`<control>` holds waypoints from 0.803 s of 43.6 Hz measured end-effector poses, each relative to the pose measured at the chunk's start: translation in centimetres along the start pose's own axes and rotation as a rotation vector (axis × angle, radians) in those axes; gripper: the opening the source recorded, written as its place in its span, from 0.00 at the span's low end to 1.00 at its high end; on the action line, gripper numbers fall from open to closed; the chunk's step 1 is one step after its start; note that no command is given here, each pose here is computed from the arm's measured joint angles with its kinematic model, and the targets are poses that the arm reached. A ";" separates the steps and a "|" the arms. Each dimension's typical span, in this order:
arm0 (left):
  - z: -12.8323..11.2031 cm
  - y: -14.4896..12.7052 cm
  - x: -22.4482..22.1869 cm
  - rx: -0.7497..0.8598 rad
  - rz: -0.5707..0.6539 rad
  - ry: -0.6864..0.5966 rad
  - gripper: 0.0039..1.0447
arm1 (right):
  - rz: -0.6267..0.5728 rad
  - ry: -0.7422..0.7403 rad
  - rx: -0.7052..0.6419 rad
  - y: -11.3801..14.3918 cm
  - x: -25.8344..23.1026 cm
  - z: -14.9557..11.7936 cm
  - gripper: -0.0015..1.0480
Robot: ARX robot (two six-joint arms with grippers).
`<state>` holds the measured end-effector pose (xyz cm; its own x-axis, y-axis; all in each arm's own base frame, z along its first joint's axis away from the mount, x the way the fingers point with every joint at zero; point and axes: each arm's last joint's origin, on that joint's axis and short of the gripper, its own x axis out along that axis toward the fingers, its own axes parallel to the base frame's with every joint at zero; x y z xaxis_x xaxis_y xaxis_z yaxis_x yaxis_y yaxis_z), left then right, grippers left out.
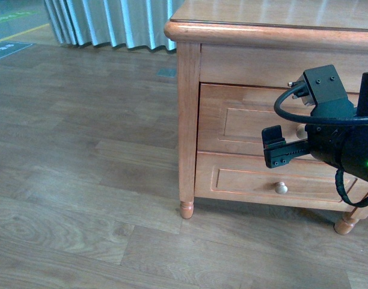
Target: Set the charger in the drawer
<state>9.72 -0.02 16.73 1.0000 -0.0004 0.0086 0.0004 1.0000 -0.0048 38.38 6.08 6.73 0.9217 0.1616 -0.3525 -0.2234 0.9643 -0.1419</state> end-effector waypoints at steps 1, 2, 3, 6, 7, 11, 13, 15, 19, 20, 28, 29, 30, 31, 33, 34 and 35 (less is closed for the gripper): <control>0.0 0.0 0.0 0.000 0.000 0.000 0.94 | 0.003 0.000 0.004 0.0 -0.1 0.1 0.92; 0.0 0.0 0.0 0.000 0.000 0.000 0.94 | 0.007 0.000 0.006 0.0 -0.2 0.1 0.92; 0.0 0.0 0.0 0.000 0.000 0.000 0.94 | 0.010 -0.003 0.005 0.0 -0.4 0.3 0.92; 0.0 0.0 0.0 0.000 0.000 0.000 0.94 | 0.019 -0.012 0.002 -0.1 -1.6 0.8 0.92; 0.0 0.0 0.0 0.000 0.000 0.000 0.94 | 0.024 -0.015 0.003 -0.1 -2.1 0.9 0.92; 0.0 0.0 0.0 0.000 0.000 0.000 0.94 | 0.038 -0.026 0.012 -0.5 -4.4 1.5 0.92; 0.0 0.0 0.0 0.000 0.000 0.000 0.94 | 0.042 -0.035 0.019 -0.8 -5.9 1.7 0.92; 0.0 0.0 0.0 0.000 0.000 0.000 0.94 | 0.042 -0.040 0.028 -1.1 -7.4 1.9 0.92; 0.0 0.0 0.0 0.000 0.000 0.000 0.94 | 0.028 -0.042 0.054 -2.0 -10.2 2.0 0.92; 0.0 0.0 0.0 0.000 0.000 0.000 0.94 | 0.023 -0.043 0.060 -2.2 -11.0 2.0 0.92; 0.0 0.0 0.0 0.000 0.000 0.000 0.94 | -0.031 -0.063 0.119 -3.8 -17.4 2.1 0.92; 0.0 0.0 0.0 0.000 0.000 0.000 0.94 | -0.034 -0.069 0.128 -3.9 -18.3 2.1 0.92; 0.0 0.0 0.0 0.000 0.000 0.000 0.94 | -0.036 -0.073 0.134 -3.9 -18.9 2.2 0.92; 0.0 0.0 0.0 0.000 0.000 0.000 0.94 | -0.039 -0.078 0.142 -4.0 -19.6 2.2 0.92; 0.0 0.0 0.0 0.000 0.000 0.000 0.94 | -0.049 -0.088 0.159 -4.2 -21.0 2.2 0.92; 0.0 0.0 0.0 0.000 0.000 0.000 0.94 | -0.055 -0.094 0.167 -4.2 -21.7 2.2 0.92; 0.0 0.0 0.0 0.000 0.000 0.000 0.94 | -0.062 -0.103 0.177 -4.3 -22.5 2.2 0.92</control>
<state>9.72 -0.02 16.73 1.0000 -0.0004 0.0086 0.0004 1.0000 -0.0044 19.30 -1.27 17.36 0.9615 0.1124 -0.2509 -0.1143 0.9934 0.0072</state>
